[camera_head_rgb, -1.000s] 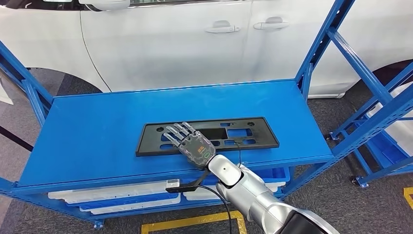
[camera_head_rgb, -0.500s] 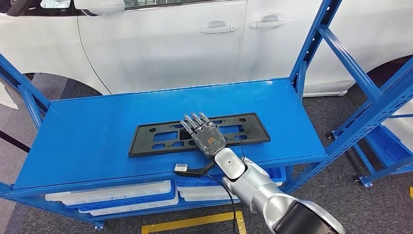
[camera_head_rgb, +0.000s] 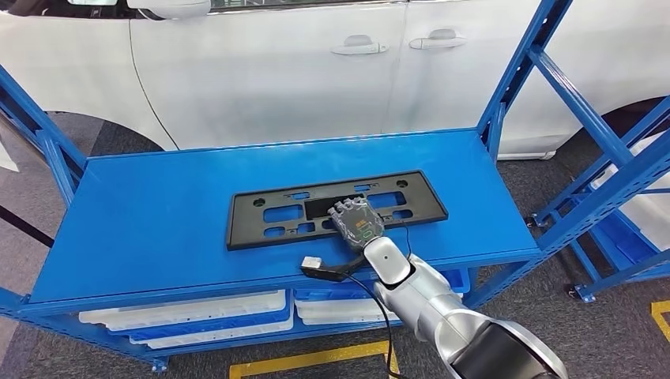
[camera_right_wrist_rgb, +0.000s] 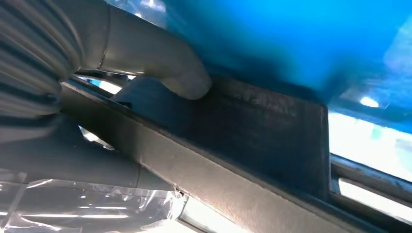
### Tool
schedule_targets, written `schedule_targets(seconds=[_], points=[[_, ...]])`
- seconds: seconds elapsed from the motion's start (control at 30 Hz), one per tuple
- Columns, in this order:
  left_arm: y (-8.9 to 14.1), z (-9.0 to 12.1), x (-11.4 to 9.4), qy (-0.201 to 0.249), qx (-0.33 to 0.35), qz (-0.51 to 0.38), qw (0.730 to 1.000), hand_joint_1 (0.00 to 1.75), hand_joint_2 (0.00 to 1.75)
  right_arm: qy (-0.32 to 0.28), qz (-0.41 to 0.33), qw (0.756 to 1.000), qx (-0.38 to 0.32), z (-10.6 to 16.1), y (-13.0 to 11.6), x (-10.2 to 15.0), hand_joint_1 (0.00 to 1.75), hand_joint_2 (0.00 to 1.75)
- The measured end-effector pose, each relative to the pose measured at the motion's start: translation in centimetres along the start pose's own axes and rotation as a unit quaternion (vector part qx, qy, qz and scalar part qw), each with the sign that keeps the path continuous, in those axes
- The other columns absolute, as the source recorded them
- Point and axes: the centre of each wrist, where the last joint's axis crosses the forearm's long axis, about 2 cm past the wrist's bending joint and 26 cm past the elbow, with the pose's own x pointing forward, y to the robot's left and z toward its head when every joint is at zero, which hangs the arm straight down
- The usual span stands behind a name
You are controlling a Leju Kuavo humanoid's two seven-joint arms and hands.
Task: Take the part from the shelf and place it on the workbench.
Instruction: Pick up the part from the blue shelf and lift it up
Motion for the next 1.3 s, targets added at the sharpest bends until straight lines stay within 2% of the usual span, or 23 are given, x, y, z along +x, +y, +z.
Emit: schedule_targets(seconds=[0.13, 0.27, 0.37, 0.5, 0.6, 0.67, 0.73, 0.8, 0.83, 0.93, 0.97, 1.0, 1.07, 1.1, 1.13, 1.2, 1.23, 1.3], points=[[0.1, 0.0, 0.0, -0.006, -0.005, 0.001, 1.0, 0.0, 0.0, 0.001, 0.0, 1.0, 0.002, 0.0, 0.1, -0.3, 1.75, 1.75], [0.0, 0.0, 0.0, -0.027, -0.009, -0.001, 1.0, 0.0, 1.75, 0.001, -0.001, 1.0, -0.002, -0.1, 0.0, -0.5, 1.75, 1.75], [0.1, 0.0, 0.0, -0.044, -0.003, -0.005, 0.999, 0.0, 1.75, -0.006, -0.003, 1.0, -0.012, -0.2, -0.1, -0.6, 1.75, 1.75], [0.1, 0.0, 0.0, -0.043, -0.001, -0.004, 0.999, 0.0, 1.75, -0.019, -0.024, 0.999, -0.028, -0.3, -0.3, -0.7, 1.75, 1.75], [0.1, 0.0, -0.1, -0.048, -0.009, 0.0, 0.999, 0.0, 1.75, -0.049, -0.093, 0.993, -0.055, -0.4, -0.6, -0.8, 1.75, 1.75], [0.1, 0.0, 0.0, -0.052, -0.02, 0.004, 0.998, 0.0, 1.75, -0.081, -0.179, 0.977, -0.081, -0.8, -1.3, -1.1, 1.75, 1.75], [0.1, 0.0, 0.1, -0.055, -0.03, 0.008, 0.998, 0.0, 1.75, -0.111, -0.301, 0.939, -0.128, -1.4, -2.7, -1.7, 1.75, 1.75], [0.0, -0.1, 0.1, -0.055, -0.035, 0.009, 0.998, 0.0, 1.75, -0.127, -0.421, 0.88, -0.183, -1.8, -4.4, -2.5, 1.75, 1.75], [0.1, 0.0, 0.1, -0.055, -0.036, 0.01, 0.998, 0.0, 1.75, -0.131, -0.462, 0.853, -0.203, -1.8, -5.2, -2.8, 1.75, 1.75], [0.0, -0.1, 0.1, -0.047, -0.039, 0.01, 0.998, 0.0, 1.75, -0.142, -0.527, 0.804, -0.235, -1.0, -6.5, -3.8, 1.75, 1.75], [0.0, -0.1, 0.2, -0.038, -0.039, 0.01, 0.998, 0.0, 1.75, -0.157, -0.557, 0.777, -0.247, -0.5, -6.9, -4.2, 1.75, 1.75], [0.1, -0.1, 0.2, -0.027, -0.038, 0.012, 0.999, 0.0, 1.75, -0.18, -0.599, 0.734, -0.263, 0.2, -7.9, -4.7, 1.75, 1.75], [0.2, 0.0, 0.0, -0.007, -0.033, 0.017, 0.999, 0.0, 1.75, -0.251, -0.68, 0.619, -0.302, 1.7, -11.0, -5.9, 1.75, 1.75], [0.3, 0.0, -0.1, 0.0, -0.028, 0.021, 0.999, 0.0, 1.75, -0.295, -0.703, 0.561, -0.322, 2.4, -12.8, -6.7, 1.75, 1.75], [0.4, 0.0, -0.1, 0.004, -0.022, 0.024, 0.999, 0.0, 1.75, -0.336, -0.712, 0.515, -0.339, 3.3, -14.5, -7.4, 1.75, 1.75], [0.5, 0.0, -0.2, 0.007, -0.01, 0.03, 0.999, 0.0, 1.75, -0.409, -0.709, 0.45, -0.358, 5.1, -17.2, -8.2, 1.75, 1.75], [0.5, 0.0, -0.3, 0.006, -0.007, 0.031, 0.999, 0.0, 1.75, -0.435, -0.706, 0.429, -0.358, 5.9, -18.1, -8.1, 1.75, 1.75], [0.5, 0.0, -0.3, 0.003, -0.004, 0.035, 0.999, 0.0, 1.75, -0.468, -0.704, 0.406, -0.347, 7.3, -18.7, -7.7, 1.75, 1.75]])
